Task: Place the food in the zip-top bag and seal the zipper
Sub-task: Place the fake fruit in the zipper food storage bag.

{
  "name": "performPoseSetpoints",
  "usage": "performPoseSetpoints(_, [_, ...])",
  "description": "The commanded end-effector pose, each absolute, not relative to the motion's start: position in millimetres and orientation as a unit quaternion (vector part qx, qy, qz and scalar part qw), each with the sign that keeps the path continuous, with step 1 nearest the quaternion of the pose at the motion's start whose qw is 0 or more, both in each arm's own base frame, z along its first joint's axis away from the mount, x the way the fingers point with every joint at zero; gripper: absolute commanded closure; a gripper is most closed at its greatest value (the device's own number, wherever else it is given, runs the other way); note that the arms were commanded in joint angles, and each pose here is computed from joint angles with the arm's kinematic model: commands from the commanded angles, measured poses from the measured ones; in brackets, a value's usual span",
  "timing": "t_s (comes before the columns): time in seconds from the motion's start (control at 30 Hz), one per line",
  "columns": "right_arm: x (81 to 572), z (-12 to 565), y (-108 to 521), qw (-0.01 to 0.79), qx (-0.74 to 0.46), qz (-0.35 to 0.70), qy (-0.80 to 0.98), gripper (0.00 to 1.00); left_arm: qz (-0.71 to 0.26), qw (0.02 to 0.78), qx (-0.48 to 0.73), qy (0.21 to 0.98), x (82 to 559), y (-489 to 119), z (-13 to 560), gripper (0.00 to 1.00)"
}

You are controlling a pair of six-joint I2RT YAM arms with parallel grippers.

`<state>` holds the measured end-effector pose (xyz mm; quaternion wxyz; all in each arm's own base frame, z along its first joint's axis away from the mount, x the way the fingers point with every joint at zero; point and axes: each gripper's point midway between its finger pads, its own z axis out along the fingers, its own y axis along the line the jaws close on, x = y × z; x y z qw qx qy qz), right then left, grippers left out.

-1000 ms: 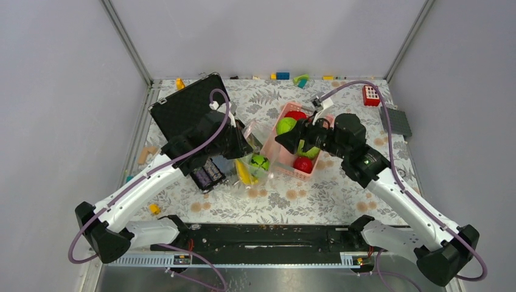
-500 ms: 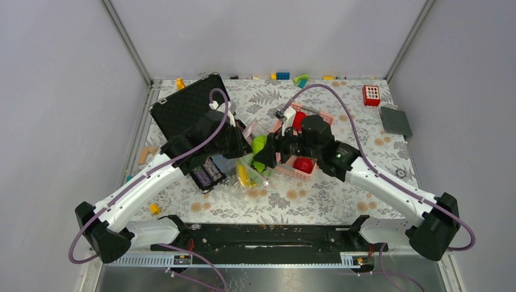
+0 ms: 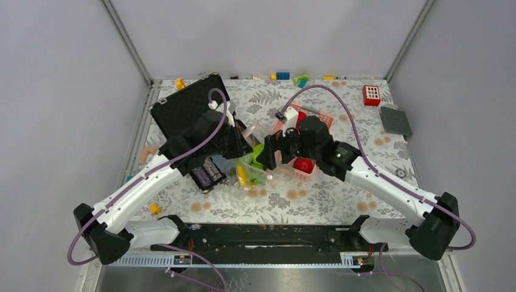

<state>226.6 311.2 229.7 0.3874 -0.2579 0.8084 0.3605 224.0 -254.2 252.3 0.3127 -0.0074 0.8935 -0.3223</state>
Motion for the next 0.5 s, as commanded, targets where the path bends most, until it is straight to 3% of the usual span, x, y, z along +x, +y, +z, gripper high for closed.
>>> performPoseSetpoints(0.0, [225.5,283.6,303.6,0.453,-0.266,0.369,0.767,0.00,-0.349,0.355,-0.002,0.867,230.4,-256.1,281.9,1.00])
performPoseSetpoints(0.23, [240.8,297.6,275.8,0.502,-0.212,0.335,0.768,0.00,-0.341,0.358,-0.003,0.869,231.7,-254.0,279.1,1.00])
performPoseSetpoints(0.47, [299.9,262.6,217.7,0.475,-0.090,0.241,0.842,0.00,-0.335,0.360,-0.004,0.871,229.8,-249.2,275.9,1.00])
